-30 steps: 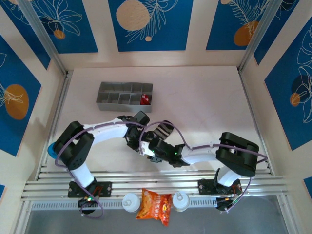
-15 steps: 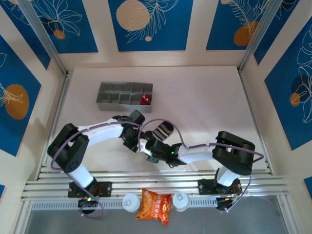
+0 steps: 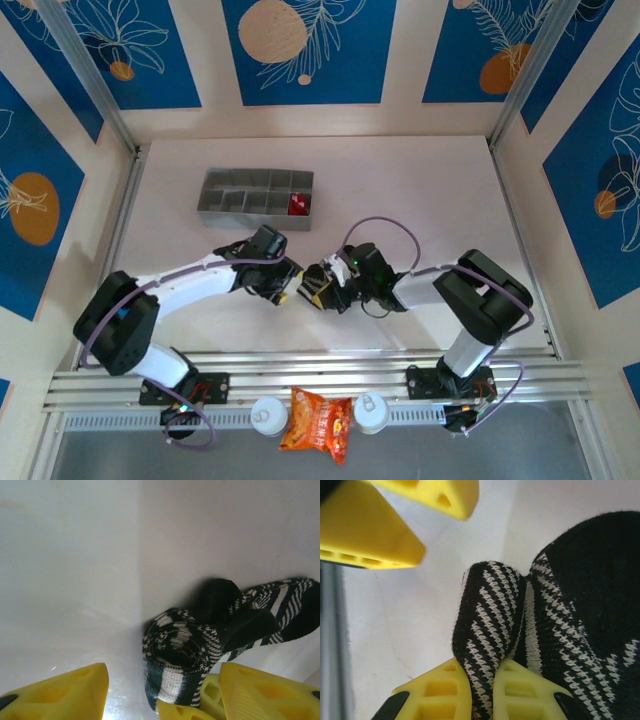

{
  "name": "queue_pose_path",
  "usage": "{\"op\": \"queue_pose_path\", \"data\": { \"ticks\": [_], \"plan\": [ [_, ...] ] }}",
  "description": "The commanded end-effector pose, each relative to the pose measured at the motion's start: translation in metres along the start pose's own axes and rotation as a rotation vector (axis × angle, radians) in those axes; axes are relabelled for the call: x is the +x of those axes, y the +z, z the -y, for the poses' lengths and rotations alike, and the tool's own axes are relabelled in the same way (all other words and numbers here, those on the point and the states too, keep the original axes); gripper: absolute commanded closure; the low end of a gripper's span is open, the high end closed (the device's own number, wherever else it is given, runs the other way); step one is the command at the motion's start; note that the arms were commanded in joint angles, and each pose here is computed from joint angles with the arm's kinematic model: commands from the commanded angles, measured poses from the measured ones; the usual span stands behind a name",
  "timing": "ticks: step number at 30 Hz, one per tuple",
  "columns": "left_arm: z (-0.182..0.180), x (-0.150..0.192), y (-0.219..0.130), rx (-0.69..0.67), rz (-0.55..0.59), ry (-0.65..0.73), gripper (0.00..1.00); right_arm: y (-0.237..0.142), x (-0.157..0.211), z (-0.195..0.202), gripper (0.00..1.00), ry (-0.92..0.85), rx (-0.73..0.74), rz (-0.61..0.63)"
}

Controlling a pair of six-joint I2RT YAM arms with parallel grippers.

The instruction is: Roll the socks

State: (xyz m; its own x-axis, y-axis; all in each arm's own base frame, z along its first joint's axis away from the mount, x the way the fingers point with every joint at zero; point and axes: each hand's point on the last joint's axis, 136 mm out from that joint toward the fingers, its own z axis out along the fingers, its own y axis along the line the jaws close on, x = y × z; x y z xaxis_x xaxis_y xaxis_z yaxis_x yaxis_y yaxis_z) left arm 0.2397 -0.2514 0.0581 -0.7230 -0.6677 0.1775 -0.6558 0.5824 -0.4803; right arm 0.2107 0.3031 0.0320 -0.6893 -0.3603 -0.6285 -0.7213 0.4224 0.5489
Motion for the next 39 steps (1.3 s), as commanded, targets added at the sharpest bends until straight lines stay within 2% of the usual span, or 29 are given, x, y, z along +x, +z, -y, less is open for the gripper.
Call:
{"op": "queue_pose_path", "data": {
  "ticks": [1,7,12,15,19,23,28,31,35,39],
  "plan": [
    [0.014,0.013,0.009,0.027,-0.036,0.076,0.43,0.003,0.036,-0.008,1.00,0.211,-0.132,-0.153],
    [0.001,0.016,0.019,-0.025,-0.031,0.069,0.46,0.006,0.037,0.005,1.00,0.335,-0.150,-0.200],
    [0.003,0.018,0.027,-0.020,-0.035,0.078,0.48,0.010,0.040,0.010,1.00,0.370,-0.146,-0.239],
    [-0.006,0.019,0.036,-0.060,-0.043,0.074,0.53,0.011,0.038,0.012,1.00,0.375,-0.145,-0.243],
    [-0.028,0.016,0.049,-0.152,-0.041,0.048,0.67,0.012,0.036,0.014,1.00,0.333,-0.111,-0.260],
    [-0.058,0.015,0.047,-0.321,-0.042,0.021,0.83,0.010,0.029,0.009,0.77,0.127,-0.003,-0.244],
    [-0.071,0.017,0.040,-0.413,-0.047,0.007,0.85,-0.006,0.010,-0.003,0.53,-0.256,0.215,-0.134],
    [-0.069,0.017,0.037,-0.424,-0.046,0.007,0.85,-0.017,-0.002,-0.009,0.50,-0.414,0.331,-0.086],
    [-0.065,0.019,0.038,-0.436,-0.058,0.007,0.86,-0.021,-0.002,-0.021,0.45,-0.583,0.463,-0.097],
    [-0.065,0.021,0.038,-0.450,-0.069,-0.004,0.86,-0.015,-0.005,-0.026,0.44,-0.680,0.552,-0.103]
  ]
}}
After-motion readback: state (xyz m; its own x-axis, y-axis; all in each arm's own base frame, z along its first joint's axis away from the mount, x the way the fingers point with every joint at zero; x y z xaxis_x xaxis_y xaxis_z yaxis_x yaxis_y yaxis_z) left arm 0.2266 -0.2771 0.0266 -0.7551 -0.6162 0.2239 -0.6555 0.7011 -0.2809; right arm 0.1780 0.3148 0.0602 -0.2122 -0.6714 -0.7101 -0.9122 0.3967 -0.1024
